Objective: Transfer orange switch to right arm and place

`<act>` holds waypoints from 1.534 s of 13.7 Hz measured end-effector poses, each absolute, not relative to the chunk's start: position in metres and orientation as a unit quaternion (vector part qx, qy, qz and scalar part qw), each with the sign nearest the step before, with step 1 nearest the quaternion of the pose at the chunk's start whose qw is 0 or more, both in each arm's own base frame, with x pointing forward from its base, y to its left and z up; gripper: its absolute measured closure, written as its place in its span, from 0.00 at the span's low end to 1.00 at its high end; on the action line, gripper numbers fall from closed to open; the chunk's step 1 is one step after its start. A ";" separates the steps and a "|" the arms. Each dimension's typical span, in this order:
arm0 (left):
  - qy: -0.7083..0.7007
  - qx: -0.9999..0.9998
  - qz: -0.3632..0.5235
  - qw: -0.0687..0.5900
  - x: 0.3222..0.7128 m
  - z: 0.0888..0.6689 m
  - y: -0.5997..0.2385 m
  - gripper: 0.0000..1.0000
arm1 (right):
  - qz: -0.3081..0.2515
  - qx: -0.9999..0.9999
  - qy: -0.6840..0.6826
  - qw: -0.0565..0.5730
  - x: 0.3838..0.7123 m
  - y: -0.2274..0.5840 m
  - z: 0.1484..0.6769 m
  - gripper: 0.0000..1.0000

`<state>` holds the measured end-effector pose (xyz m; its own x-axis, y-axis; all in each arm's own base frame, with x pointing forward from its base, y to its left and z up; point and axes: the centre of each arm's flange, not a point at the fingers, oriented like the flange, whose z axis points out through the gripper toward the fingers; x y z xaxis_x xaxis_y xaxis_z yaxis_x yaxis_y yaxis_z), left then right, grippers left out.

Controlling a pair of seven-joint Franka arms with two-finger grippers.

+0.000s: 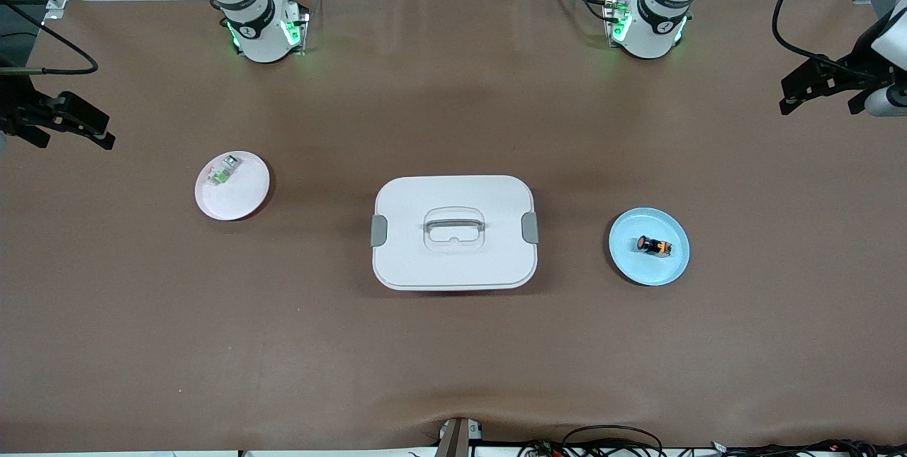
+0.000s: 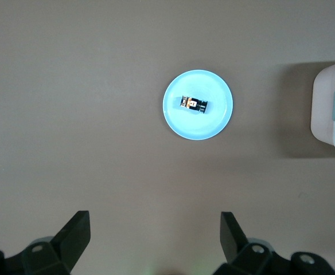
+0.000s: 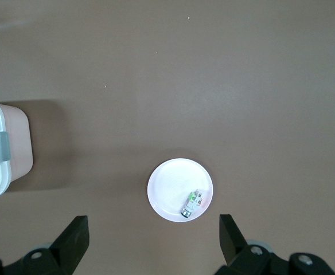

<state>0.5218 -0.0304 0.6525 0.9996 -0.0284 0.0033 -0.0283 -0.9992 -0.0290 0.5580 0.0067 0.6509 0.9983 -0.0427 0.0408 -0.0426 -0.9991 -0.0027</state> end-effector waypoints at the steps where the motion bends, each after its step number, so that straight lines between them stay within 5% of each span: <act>1: 0.014 -1.000 -0.002 0.014 0.522 0.652 -0.030 0.00 | -0.020 -1.000 0.021 0.001 0.558 0.007 0.651 0.00; 21: 0.013 -1.000 0.010 0.013 0.536 0.640 -0.028 0.00 | -0.018 -1.000 0.023 -0.002 0.557 0.004 0.649 0.00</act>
